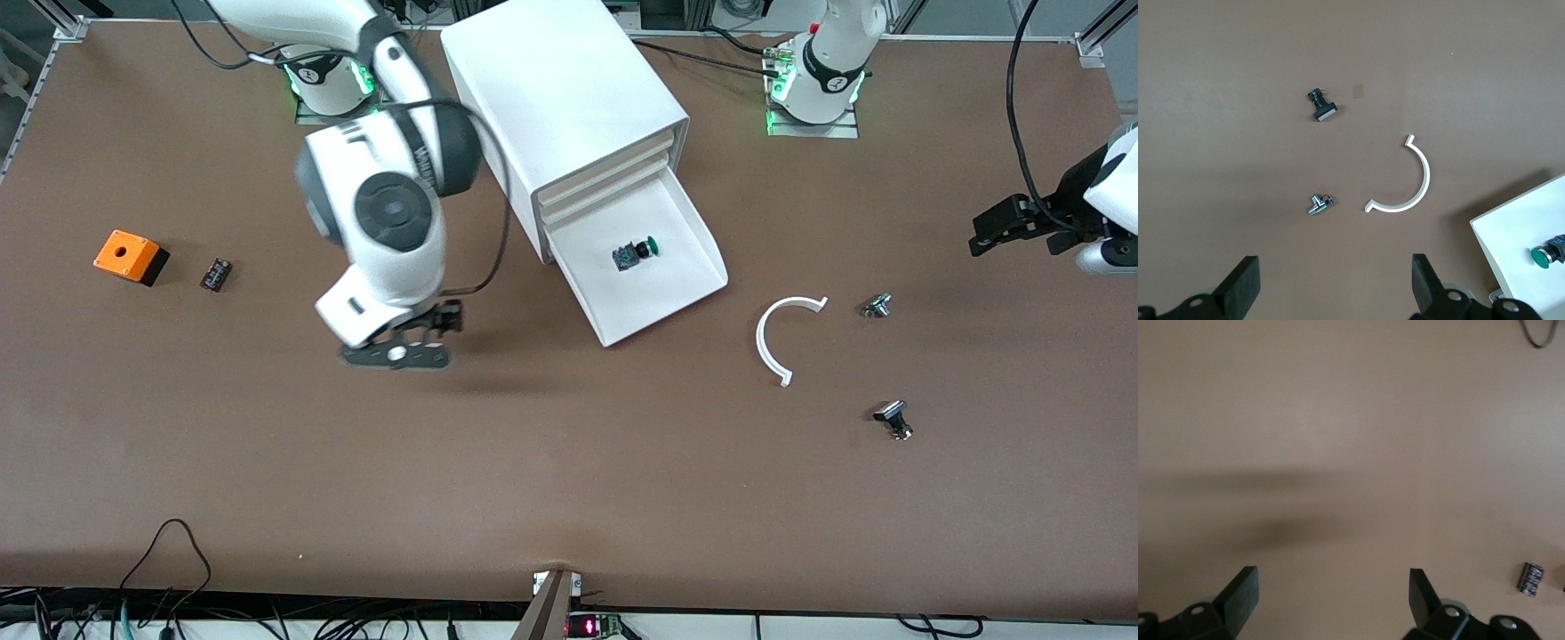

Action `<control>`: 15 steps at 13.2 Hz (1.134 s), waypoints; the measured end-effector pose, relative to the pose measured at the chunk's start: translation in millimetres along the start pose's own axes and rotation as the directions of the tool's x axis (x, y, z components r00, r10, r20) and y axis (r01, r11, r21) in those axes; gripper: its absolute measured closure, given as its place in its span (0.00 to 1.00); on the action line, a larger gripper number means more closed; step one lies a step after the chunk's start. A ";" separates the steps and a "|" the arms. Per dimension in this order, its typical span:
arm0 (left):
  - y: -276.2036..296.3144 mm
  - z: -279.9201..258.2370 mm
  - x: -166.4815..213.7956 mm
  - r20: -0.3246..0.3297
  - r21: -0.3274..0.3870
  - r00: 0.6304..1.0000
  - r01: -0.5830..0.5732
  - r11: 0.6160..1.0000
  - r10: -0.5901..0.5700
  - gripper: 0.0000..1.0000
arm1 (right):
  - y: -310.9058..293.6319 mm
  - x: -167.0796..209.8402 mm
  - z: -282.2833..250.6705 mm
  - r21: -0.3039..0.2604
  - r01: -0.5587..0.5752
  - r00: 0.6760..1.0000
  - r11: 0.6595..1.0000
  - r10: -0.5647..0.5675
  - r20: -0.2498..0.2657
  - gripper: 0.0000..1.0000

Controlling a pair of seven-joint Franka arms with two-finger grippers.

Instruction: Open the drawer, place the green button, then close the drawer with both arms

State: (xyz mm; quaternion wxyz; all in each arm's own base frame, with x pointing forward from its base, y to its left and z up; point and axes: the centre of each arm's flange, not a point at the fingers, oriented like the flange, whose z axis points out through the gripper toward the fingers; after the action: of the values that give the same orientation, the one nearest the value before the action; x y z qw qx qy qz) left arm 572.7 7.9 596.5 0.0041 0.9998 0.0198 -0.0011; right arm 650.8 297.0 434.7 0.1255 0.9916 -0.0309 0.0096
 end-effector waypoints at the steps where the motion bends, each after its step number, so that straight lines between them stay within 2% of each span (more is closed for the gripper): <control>1: 0.0 -0.1 0.0 0.000 0.000 1.000 0.000 1.000 0.000 0.00 | 31.7 12.8 3.0 0.003 -0.047 0.999 0.999 0.047 0.008 0.00; 2: 0.0 -0.1 -0.1 0.000 0.000 1.000 0.000 1.000 0.000 0.00 | 64.1 23.7 4.3 0.011 -0.089 0.996 0.996 0.089 0.012 0.00; 4: 0.0 -0.2 -0.1 0.000 0.000 1.000 0.000 1.000 0.000 0.00 | 120.9 36.0 1.8 0.087 -0.129 0.992 0.988 0.128 0.019 0.00; 6: 0.0 -0.3 -0.1 0.001 0.000 1.000 0.000 1.000 0.000 0.00 | 174.6 33.3 -1.1 0.156 -0.123 0.992 0.980 0.121 0.021 0.00; 8: 0.0 -0.6 -0.2 0.001 0.000 1.000 0.000 1.000 0.000 0.00 | 226.9 24.8 0.9 0.193 -0.067 0.998 0.979 0.064 0.022 0.00; 10: 0.1 -0.7 -0.2 0.001 0.000 1.000 0.000 1.000 0.000 0.00 | 267.4 20.1 -1.1 0.212 0.008 1.000 0.977 -0.009 0.004 0.00; 13: 0.4 -1.1 -0.2 0.000 0.000 1.000 -0.001 1.000 0.001 0.00 | 288.2 12.2 -18.7 0.208 0.083 0.996 0.975 -0.080 -0.023 0.00; 15: 0.4 -1.1 -0.2 0.000 0.000 1.000 -0.001 1.000 0.001 0.00 | 306.2 2.1 -26.9 0.199 0.066 0.997 0.978 -0.071 0.018 0.00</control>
State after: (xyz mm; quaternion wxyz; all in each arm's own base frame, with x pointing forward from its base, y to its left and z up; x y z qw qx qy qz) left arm 572.5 7.5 597.6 0.0042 0.9998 0.0195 -0.0012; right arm 633.2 7.6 536.8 0.0261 0.9996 0.0030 -0.0040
